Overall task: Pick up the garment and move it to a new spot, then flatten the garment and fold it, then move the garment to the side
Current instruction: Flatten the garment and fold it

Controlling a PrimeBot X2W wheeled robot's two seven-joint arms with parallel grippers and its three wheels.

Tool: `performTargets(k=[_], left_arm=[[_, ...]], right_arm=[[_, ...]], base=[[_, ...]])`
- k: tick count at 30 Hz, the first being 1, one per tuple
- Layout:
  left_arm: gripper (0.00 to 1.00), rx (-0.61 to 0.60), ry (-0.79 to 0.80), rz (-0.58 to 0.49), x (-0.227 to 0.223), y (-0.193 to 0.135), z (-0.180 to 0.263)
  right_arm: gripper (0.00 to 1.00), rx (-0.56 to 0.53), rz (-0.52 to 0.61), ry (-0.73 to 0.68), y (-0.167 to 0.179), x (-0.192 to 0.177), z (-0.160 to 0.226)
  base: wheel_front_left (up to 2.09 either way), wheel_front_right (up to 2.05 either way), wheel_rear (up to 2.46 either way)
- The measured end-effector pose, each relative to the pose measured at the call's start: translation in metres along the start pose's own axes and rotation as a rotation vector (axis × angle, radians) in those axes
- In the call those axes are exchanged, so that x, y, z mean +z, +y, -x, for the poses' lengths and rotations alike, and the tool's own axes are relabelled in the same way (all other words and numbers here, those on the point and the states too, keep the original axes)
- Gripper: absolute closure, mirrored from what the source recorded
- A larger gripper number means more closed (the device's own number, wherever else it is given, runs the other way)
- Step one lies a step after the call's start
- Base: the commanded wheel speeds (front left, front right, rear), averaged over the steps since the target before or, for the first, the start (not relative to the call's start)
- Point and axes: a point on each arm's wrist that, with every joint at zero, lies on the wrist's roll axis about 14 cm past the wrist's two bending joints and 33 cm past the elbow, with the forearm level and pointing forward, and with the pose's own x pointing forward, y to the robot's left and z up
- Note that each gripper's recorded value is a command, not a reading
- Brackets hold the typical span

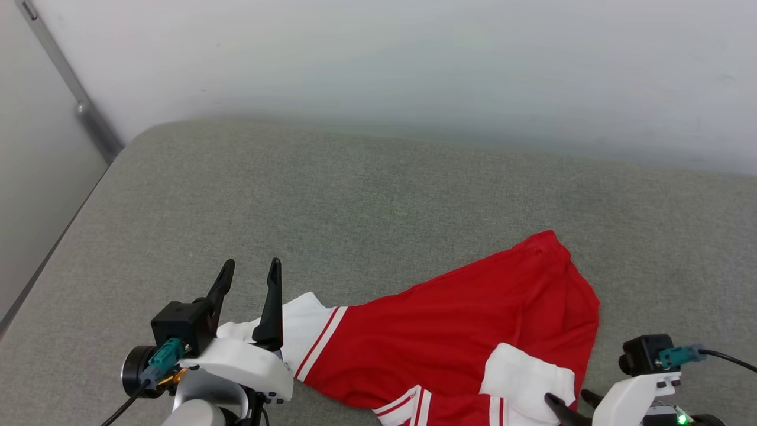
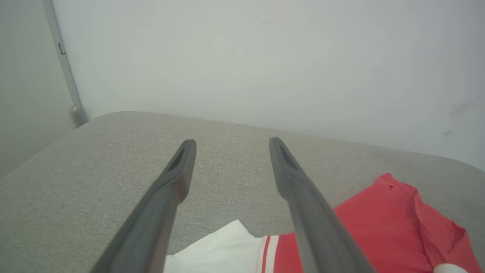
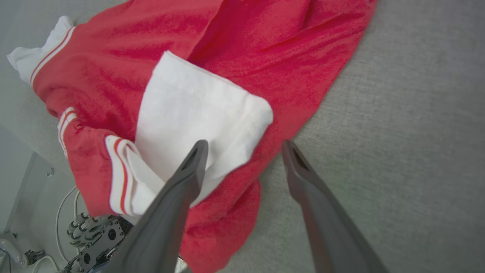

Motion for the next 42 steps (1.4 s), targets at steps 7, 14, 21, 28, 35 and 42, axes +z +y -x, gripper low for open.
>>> performTargets(k=[7,14,21,28,35,42], left_arm=[[0.0,0.005,0.015,0.0,-0.005,0.001,-0.003],[0.0,-0.033,0.022,0.001,-0.008,-0.013,-0.011],[0.0,-0.086,0.054,0.007,-0.018,-0.031,-0.02],[0.0,-0.125,0.098,0.008,-0.032,-0.044,-0.028],[0.0,-0.143,0.119,0.008,-0.039,-0.05,-0.031],[0.0,-0.154,0.117,0.007,-0.038,-0.055,-0.032]], right_arm=[[1.0,0.034,0.034,0.011,0.007,0.006,-0.003],[1.0,-0.046,0.092,-0.102,-0.018,0.041,0.012],[1.0,-0.244,0.062,-0.227,-0.086,0.072,0.045],[1.0,-0.458,-0.165,-0.213,-0.167,0.024,0.071],[0.0,-0.505,-0.323,-0.213,-0.17,-0.03,0.062],[0.0,-0.512,-0.268,-0.371,-0.162,-0.004,0.078]], base=[[0.0,0.0,0.0],[0.0,0.0,0.0],[0.0,0.0,0.0],[0.0,0.0,0.0],[0.0,0.0,0.0],[0.0,0.0,0.0]])
